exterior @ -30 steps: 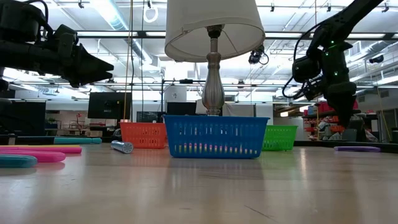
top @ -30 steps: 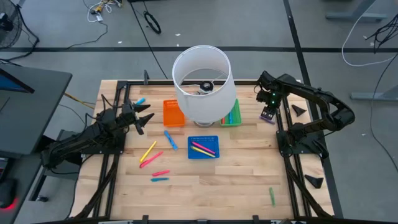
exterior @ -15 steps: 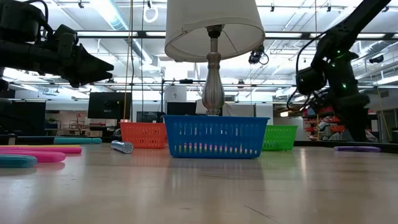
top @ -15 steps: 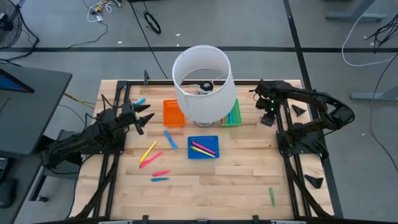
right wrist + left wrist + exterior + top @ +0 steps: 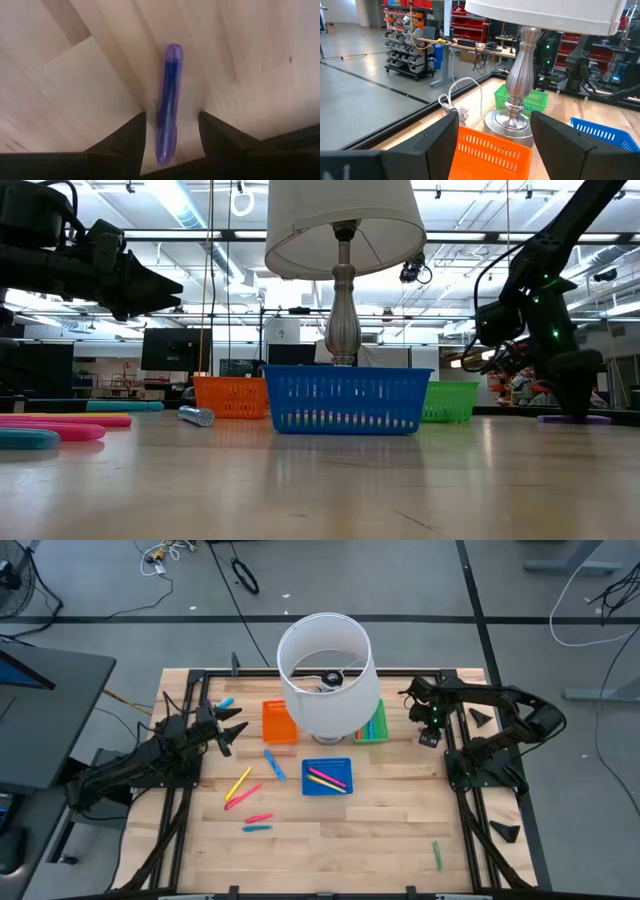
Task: Pick & Place Markers
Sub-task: Put the purple small highlighter pen into the orange bin
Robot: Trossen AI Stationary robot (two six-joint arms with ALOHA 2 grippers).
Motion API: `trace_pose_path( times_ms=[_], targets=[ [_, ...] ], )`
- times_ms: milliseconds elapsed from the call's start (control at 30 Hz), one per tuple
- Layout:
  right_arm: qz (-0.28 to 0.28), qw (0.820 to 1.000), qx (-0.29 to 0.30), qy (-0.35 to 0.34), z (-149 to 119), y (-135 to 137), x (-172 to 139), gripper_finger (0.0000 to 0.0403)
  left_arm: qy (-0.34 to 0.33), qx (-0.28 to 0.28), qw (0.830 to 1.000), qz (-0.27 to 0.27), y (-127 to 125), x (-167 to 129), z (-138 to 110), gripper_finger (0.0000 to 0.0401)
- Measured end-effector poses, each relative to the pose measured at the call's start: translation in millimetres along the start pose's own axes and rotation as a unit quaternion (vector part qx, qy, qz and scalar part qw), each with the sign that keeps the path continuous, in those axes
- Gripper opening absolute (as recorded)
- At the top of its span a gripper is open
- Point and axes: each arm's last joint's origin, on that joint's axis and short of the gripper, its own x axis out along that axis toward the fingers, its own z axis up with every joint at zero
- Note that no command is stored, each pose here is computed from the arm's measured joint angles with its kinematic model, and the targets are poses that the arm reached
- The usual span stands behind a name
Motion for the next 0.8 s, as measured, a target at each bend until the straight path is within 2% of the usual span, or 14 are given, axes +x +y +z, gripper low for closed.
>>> trace_pose_path(
  times_ms=[233,667,800],
  targets=[
    [0.001,0.999,-0.033,0.017,3.5,0.6,5.1,0.0168,0.000,0.000,1.000,0.000,0.0,0.0,0.1,0.0252],
    [0.006,0.999,-0.046,0.023,3.9,4.9,5.5,0.0028,0.000,0.000,1.000,0.000,0.0,0.0,0.1,0.0252],
    [0.011,0.998,-0.046,0.029,2.9,5.4,4.8,0.0016,0.000,0.000,1.000,0.000,0.0,0.0,0.1,0.0252]
  ],
)
